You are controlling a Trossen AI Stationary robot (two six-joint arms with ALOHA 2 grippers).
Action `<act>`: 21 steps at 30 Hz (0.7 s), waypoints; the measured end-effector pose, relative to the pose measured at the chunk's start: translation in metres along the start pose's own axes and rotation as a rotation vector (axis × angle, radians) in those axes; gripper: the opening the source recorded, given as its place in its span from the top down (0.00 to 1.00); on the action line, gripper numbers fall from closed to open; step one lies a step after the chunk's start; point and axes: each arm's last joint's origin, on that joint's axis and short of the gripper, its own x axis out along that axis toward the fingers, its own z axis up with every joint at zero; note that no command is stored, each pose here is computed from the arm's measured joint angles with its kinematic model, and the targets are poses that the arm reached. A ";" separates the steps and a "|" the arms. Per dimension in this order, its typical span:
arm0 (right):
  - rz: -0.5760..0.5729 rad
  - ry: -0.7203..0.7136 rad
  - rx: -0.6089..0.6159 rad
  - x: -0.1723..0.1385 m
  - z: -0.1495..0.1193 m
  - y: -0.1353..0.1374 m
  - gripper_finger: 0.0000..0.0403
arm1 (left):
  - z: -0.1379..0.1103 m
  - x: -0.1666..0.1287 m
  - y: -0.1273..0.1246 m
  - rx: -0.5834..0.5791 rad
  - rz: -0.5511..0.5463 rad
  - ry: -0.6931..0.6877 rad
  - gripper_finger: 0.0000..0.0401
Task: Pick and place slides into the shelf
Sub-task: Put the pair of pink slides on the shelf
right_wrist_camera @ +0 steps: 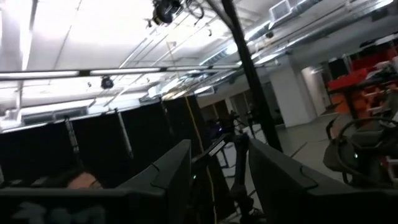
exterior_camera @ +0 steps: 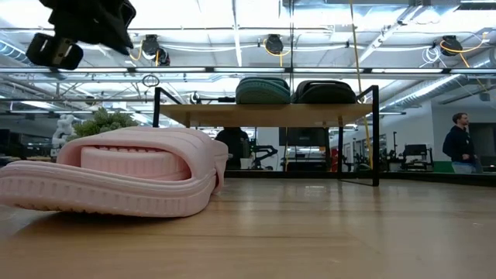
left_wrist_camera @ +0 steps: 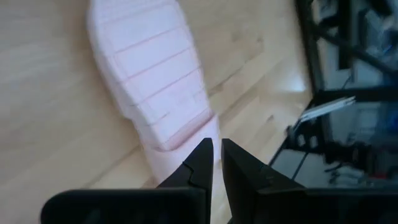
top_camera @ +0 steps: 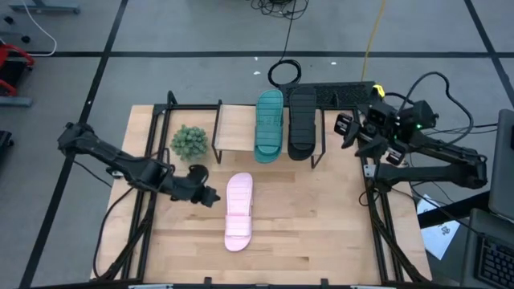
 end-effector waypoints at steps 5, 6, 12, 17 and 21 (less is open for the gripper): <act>0.036 0.018 0.004 0.003 -0.002 0.004 0.62 | -0.025 0.008 -0.003 -0.077 -0.001 -0.061 0.92; 0.046 0.027 0.005 0.003 -0.003 0.004 0.62 | -0.030 0.011 -0.002 -0.095 0.005 -0.069 0.92; 0.075 0.039 0.010 0.005 -0.004 0.008 0.62 | -0.061 0.029 0.002 -0.137 0.032 -0.131 0.92; 0.089 0.043 0.011 0.006 -0.005 0.009 0.62 | -0.079 0.035 0.001 -0.147 -0.010 -0.162 0.92; 0.101 0.047 0.014 0.007 -0.006 0.011 0.62 | -0.091 0.041 0.002 -0.119 -0.017 -0.136 0.92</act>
